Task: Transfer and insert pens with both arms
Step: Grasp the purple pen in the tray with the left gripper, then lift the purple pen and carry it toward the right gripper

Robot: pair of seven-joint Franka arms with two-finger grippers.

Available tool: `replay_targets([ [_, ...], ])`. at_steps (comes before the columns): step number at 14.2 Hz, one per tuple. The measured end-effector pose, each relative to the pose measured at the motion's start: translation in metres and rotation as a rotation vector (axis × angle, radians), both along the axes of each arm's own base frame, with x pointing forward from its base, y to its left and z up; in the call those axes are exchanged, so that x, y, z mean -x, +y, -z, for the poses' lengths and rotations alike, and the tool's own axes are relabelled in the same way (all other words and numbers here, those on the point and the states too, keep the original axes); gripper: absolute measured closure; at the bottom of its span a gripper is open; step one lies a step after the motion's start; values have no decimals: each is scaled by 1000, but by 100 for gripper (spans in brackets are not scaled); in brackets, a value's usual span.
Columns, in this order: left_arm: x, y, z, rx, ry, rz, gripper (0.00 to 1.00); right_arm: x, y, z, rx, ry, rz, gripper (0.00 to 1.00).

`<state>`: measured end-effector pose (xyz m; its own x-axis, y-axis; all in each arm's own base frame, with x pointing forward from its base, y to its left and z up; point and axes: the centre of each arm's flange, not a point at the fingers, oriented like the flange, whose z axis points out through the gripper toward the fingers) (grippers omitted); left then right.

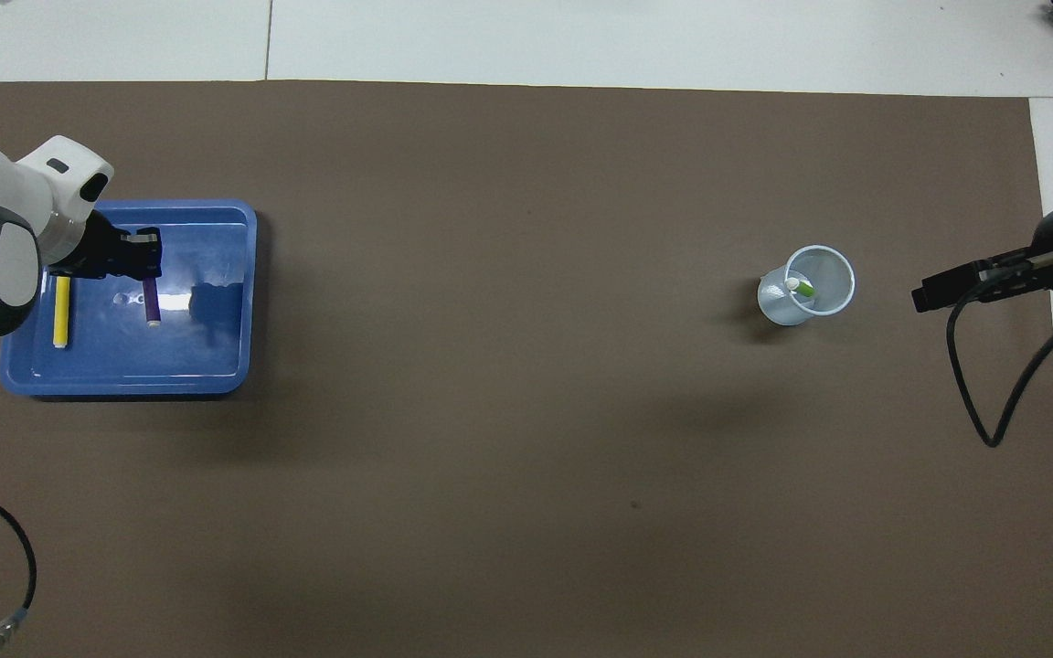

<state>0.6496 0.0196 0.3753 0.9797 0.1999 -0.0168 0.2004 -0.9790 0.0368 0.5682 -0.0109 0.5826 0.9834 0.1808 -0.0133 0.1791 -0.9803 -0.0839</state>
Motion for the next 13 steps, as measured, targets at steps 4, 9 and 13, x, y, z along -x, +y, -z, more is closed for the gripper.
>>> replay_targets([
  [4, 2, -29, -28, 67, 3, -180, 83, 3, -3, 5, 1, 12, 6, 10],
  [9, 5, -69, -41, 118, 23, -419, 83, 7, 4, 14, -99, 10, 28, 9],
  [13, 11, -121, -51, 154, 50, -604, 83, 7, 5, 7, -327, -14, 99, 7],
])
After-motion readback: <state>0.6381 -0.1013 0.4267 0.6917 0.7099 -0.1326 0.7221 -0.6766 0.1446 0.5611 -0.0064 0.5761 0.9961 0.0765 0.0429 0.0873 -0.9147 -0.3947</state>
